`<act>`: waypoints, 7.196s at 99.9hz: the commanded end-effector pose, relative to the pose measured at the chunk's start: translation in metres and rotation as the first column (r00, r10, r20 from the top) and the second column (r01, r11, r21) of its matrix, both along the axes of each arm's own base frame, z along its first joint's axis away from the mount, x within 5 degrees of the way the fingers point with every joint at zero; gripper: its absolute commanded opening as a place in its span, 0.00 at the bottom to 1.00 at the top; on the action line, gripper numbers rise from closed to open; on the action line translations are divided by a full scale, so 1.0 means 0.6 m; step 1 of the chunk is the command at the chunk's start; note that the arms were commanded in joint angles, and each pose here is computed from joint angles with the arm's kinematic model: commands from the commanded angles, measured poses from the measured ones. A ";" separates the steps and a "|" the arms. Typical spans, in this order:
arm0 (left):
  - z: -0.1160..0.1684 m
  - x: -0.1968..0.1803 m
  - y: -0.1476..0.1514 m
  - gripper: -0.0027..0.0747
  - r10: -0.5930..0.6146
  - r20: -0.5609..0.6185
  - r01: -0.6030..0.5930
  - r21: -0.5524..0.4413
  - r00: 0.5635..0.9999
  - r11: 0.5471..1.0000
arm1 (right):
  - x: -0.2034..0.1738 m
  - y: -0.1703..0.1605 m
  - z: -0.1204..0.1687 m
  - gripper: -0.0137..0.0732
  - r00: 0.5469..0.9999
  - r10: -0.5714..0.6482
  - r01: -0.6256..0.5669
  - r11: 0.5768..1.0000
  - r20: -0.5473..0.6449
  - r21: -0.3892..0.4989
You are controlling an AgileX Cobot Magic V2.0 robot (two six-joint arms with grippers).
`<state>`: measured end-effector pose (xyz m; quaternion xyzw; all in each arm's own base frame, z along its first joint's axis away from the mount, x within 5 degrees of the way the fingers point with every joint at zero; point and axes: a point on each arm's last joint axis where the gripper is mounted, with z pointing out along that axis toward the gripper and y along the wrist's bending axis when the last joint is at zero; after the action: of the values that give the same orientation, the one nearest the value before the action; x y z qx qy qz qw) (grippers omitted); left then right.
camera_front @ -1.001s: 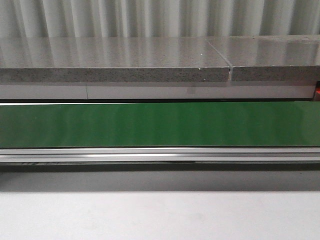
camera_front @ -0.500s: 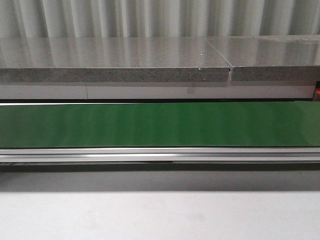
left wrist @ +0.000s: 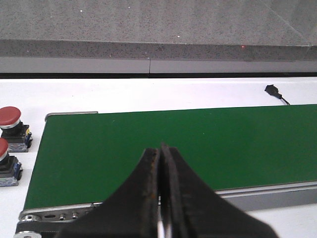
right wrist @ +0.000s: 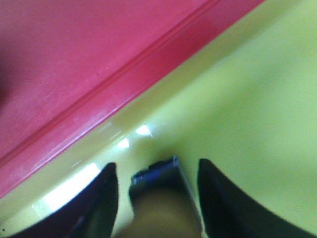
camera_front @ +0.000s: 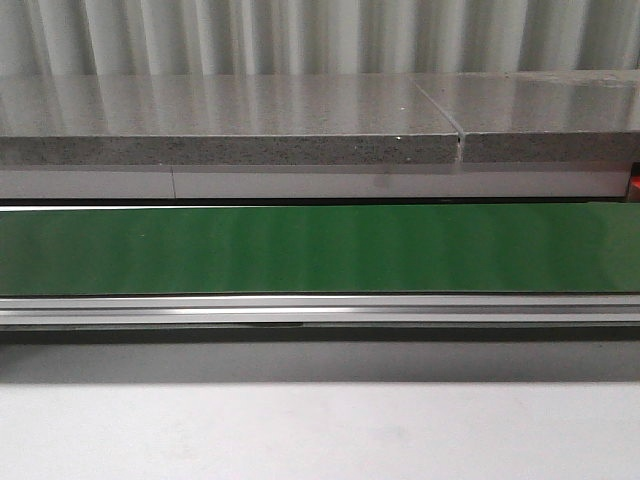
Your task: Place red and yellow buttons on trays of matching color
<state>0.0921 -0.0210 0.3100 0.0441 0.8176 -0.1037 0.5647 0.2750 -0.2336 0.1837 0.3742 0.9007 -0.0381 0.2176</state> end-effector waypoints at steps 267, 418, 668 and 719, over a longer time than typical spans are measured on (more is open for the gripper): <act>0.026 0.003 0.000 0.01 0.013 0.100 -0.010 -0.033 0.995 0.999 | -0.220 0.386 0.279 0.08 0.618 0.667 -0.521 0.743 0.416 -0.419; -0.032 0.291 0.193 0.86 0.501 -0.433 -0.589 -0.091 0.749 0.803 | -0.220 0.386 0.279 0.08 0.618 0.667 -0.521 0.743 0.416 -0.419; -0.001 0.347 0.125 0.01 0.294 -0.493 -0.333 0.009 0.819 0.943 | -0.220 0.386 0.279 0.08 0.618 0.667 -0.521 0.743 0.416 -0.419; -0.062 0.370 0.096 0.01 0.244 -0.557 -0.279 0.023 0.794 0.960 | -0.220 0.386 0.279 0.08 0.618 0.667 -0.521 0.743 0.416 -0.419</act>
<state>0.3091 0.0385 0.2573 -0.1205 0.9540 -0.0562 0.2686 0.1416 -0.0015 0.3381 0.0158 0.8811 0.0307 0.4716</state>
